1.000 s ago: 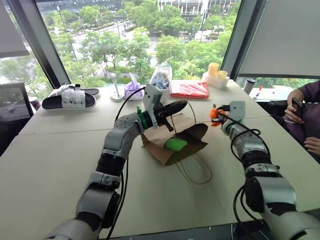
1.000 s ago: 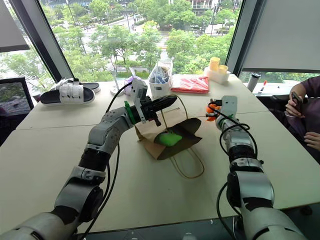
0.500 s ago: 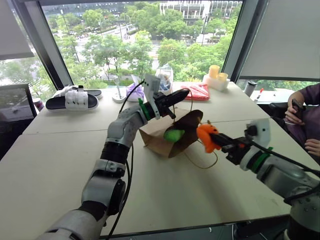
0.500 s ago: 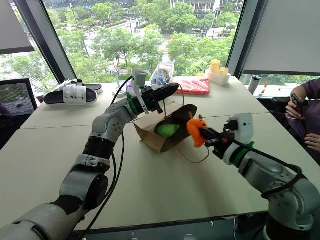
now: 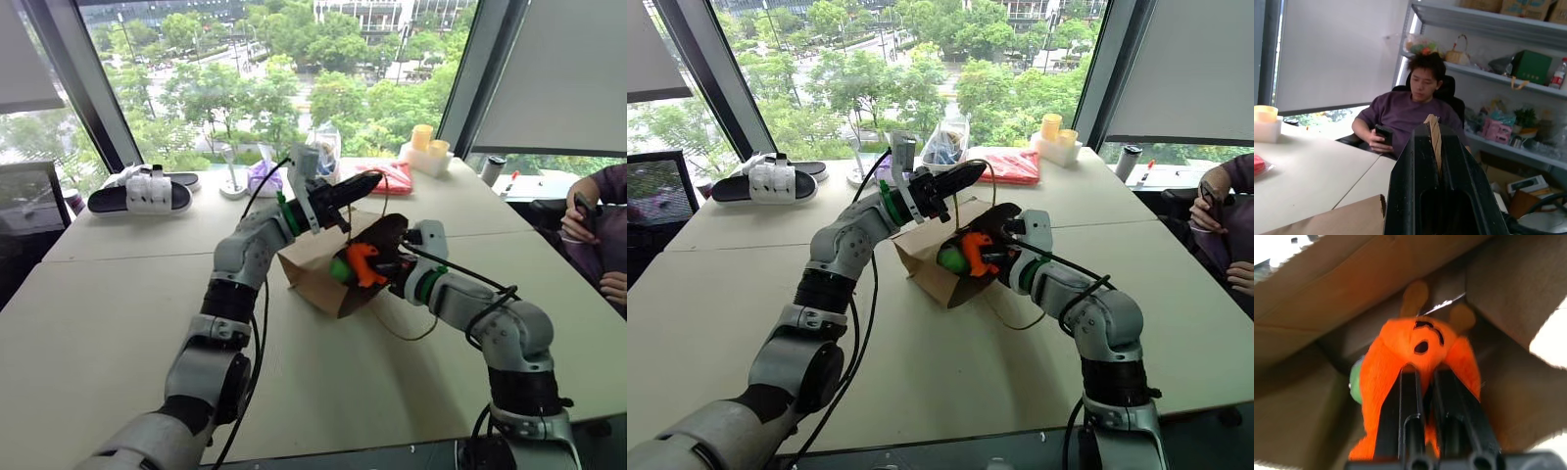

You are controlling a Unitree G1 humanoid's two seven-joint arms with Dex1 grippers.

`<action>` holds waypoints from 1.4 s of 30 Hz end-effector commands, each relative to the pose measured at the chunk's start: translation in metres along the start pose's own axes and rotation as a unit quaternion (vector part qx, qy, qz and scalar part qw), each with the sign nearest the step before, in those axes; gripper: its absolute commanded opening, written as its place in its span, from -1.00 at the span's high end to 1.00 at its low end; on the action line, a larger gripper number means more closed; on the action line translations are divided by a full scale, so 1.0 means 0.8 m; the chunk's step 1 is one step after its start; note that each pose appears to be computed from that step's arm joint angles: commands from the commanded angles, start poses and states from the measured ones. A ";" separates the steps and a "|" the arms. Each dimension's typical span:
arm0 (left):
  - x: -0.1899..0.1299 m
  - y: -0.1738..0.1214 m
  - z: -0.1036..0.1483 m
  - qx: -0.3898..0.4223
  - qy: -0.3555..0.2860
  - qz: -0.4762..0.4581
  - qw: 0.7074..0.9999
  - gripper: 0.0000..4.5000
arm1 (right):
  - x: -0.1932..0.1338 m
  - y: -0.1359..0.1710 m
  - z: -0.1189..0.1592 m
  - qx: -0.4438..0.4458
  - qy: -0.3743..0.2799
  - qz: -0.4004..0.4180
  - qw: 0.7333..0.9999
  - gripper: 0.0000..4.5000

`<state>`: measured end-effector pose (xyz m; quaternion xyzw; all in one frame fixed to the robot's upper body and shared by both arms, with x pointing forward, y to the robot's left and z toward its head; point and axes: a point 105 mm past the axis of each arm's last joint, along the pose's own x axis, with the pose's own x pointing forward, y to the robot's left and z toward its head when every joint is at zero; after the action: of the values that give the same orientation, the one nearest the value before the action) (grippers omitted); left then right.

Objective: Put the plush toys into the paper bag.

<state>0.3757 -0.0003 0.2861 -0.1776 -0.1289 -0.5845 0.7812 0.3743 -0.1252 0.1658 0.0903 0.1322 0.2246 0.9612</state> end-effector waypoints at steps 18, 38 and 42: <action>0.004 0.012 0.005 0.021 -0.007 0.031 0.999 1.00 | -0.057 0.032 0.025 -0.038 -0.064 0.077 0.994 -0.86; 0.010 0.012 0.002 0.027 -0.010 0.023 0.999 1.00 | -0.174 -0.061 -0.095 0.147 -0.015 -0.071 0.987 -0.86; 0.009 0.014 0.004 0.034 -0.008 0.026 0.999 1.00 | -0.156 -0.051 -0.098 0.200 -0.044 -0.052 0.977 -0.86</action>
<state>0.3912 -0.0032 0.2701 -0.1731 -0.1176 -0.5564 0.8041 0.2554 -0.2149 0.0972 0.2693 0.1655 0.1264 0.9403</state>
